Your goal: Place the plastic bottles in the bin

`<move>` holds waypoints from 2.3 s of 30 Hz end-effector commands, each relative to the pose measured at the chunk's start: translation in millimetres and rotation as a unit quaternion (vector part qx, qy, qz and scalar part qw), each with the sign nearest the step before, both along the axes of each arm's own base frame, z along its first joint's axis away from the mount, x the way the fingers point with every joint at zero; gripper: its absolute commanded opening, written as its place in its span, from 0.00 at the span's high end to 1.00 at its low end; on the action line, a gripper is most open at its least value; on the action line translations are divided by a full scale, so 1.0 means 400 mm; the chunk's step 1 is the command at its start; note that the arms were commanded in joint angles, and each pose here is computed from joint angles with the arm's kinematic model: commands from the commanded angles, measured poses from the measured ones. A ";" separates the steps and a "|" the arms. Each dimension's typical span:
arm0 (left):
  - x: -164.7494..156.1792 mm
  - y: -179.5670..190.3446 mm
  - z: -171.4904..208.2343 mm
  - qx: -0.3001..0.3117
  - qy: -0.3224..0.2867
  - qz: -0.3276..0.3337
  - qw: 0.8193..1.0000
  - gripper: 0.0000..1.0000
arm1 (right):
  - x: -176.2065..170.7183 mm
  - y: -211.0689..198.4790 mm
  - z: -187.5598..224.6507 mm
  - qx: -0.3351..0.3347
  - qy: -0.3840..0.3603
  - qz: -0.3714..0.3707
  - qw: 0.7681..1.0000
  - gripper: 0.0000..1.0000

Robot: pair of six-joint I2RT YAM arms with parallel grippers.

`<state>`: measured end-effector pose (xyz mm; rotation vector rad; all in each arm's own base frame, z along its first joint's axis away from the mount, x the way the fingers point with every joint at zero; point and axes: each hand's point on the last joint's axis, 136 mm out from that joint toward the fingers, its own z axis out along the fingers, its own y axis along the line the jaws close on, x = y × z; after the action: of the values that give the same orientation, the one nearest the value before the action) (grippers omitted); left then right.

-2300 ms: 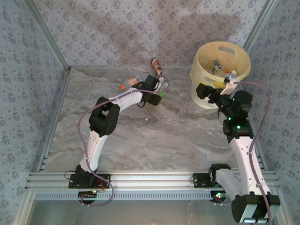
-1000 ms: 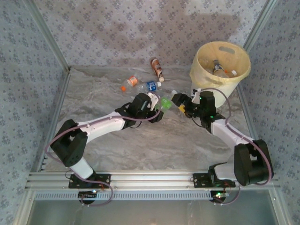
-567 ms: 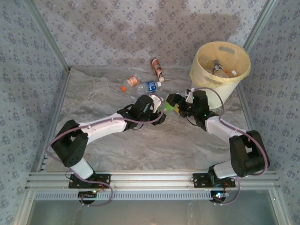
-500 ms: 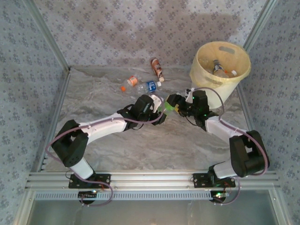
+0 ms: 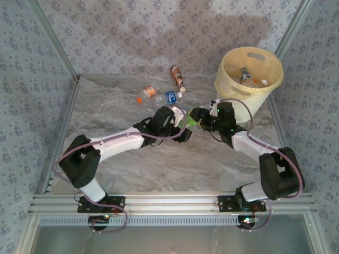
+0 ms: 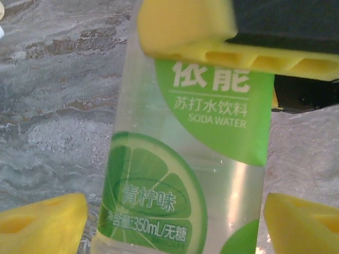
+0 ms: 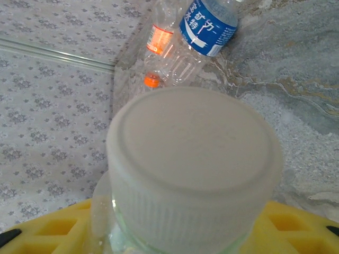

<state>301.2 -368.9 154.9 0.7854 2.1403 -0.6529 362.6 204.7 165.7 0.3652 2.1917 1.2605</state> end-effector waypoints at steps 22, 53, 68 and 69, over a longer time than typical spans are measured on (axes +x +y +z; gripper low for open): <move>0.078 0.328 0.283 -0.132 -0.139 0.270 0.944 0.02 | 0.022 -0.179 0.426 -0.155 -0.249 -0.109 0.950 0.53; 0.080 0.408 0.183 -0.089 -0.104 0.328 0.934 0.02 | 0.271 -0.698 0.618 -0.309 -0.204 -0.304 0.878 0.51; 0.086 0.426 0.169 -0.088 -0.097 0.344 0.930 0.02 | 0.211 -0.847 0.501 -0.514 -0.043 -0.288 0.807 0.49; 0.087 0.426 0.167 -0.088 -0.096 0.344 0.930 0.02 | 0.223 -0.847 0.493 -0.518 -0.037 -0.283 0.806 0.48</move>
<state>335.8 -205.8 217.8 0.0149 1.9696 -0.3605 453.8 -118.7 382.2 0.4477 1.9940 -0.1476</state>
